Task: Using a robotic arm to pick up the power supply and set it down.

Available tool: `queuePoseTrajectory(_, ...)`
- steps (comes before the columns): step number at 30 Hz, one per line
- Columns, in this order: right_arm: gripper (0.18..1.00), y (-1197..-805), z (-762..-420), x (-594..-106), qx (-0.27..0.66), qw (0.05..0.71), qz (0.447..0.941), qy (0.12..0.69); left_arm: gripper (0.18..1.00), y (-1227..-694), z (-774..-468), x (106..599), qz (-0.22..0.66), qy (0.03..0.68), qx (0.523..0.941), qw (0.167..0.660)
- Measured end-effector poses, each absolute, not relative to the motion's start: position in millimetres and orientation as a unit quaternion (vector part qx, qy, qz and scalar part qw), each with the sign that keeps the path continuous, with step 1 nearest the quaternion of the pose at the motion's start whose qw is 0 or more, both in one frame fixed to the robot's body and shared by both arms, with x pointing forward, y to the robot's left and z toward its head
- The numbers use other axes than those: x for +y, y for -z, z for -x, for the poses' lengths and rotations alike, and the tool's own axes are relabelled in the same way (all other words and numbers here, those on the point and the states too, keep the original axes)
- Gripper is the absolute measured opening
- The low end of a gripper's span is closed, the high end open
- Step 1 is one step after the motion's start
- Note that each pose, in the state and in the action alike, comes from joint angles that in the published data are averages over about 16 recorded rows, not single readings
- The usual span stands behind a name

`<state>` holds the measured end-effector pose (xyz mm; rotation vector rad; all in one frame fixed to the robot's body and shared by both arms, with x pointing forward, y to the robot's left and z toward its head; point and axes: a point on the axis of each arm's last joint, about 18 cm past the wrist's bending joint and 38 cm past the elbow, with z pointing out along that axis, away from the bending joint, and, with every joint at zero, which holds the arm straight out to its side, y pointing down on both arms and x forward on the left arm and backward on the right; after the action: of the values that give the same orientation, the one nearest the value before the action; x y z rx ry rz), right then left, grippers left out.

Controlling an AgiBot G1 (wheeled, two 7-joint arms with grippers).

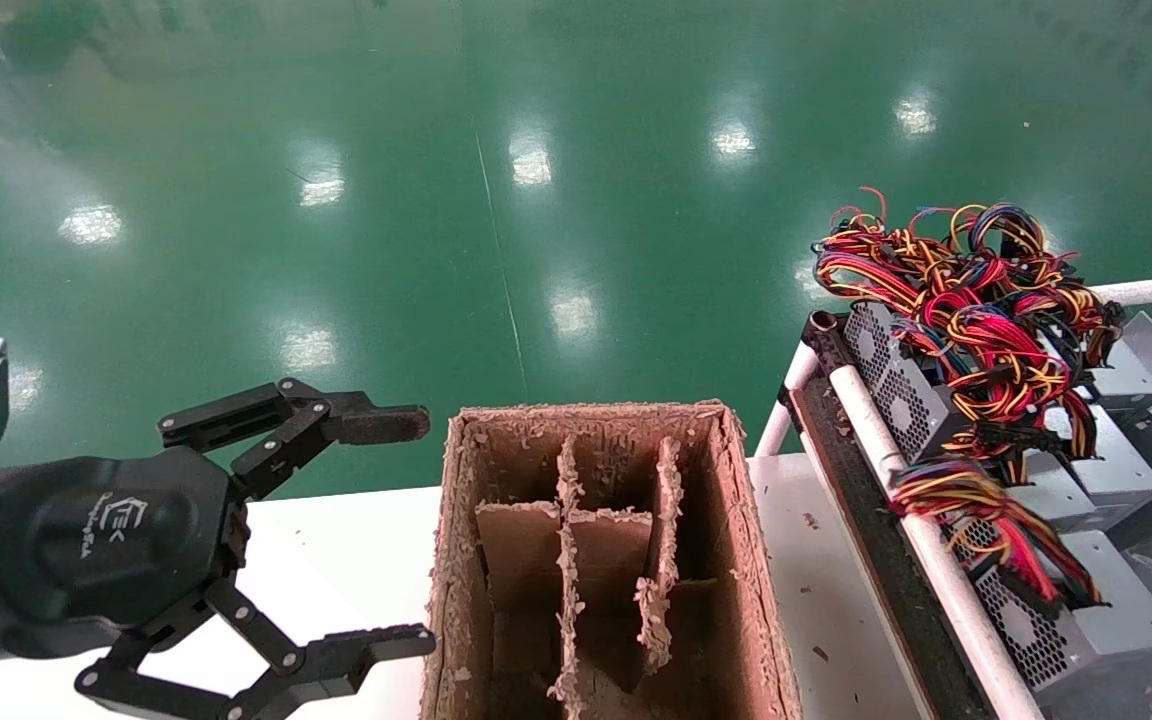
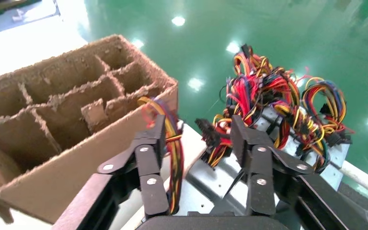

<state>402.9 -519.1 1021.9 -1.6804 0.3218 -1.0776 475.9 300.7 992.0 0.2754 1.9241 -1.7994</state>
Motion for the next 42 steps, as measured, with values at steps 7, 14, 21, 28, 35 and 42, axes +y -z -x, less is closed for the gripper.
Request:
queuePoseTrajectory(7,0.607,-1022.5,-411.1,-511.3,0.128,0.545,0.693,0.453,1.001,-992.0,-475.9,300.8,-0.101,0.659,0.704,0.244)
queuePoseTrajectory(14,0.766,-1014.1,-422.8,-492.8,0.11,0.566,0.694,0.431,1.001,-992.0,-476.0,300.8,-0.101,0.659,0.704,0.244)
queuePoseTrajectory(21,0.882,-1005.1,-434.7,-467.4,0.084,0.591,0.696,0.399,1.001,-992.0,-476.0,300.8,-0.101,0.659,0.704,0.244)
queuePoseTrajectory(28,0.958,-998.3,-445.0,-441.4,0.056,0.612,0.697,0.369,1.001,-992.0,-476.0,300.8,-0.101,0.659,0.704,0.244)
queuePoseTrajectory(35,0.992,-993.5,-453.8,-415.0,0.027,0.629,0.699,0.34,1.001,-992.0,-476.0,300.8,-0.101,0.659,0.704,0.244)
queuePoseTrajectory(42,1.0,-990.6,-461.1,-388.6,-0.003,0.641,0.7,0.313,1.001,-992.0,-476.0,300.8,-0.101,0.659,0.704,0.244)
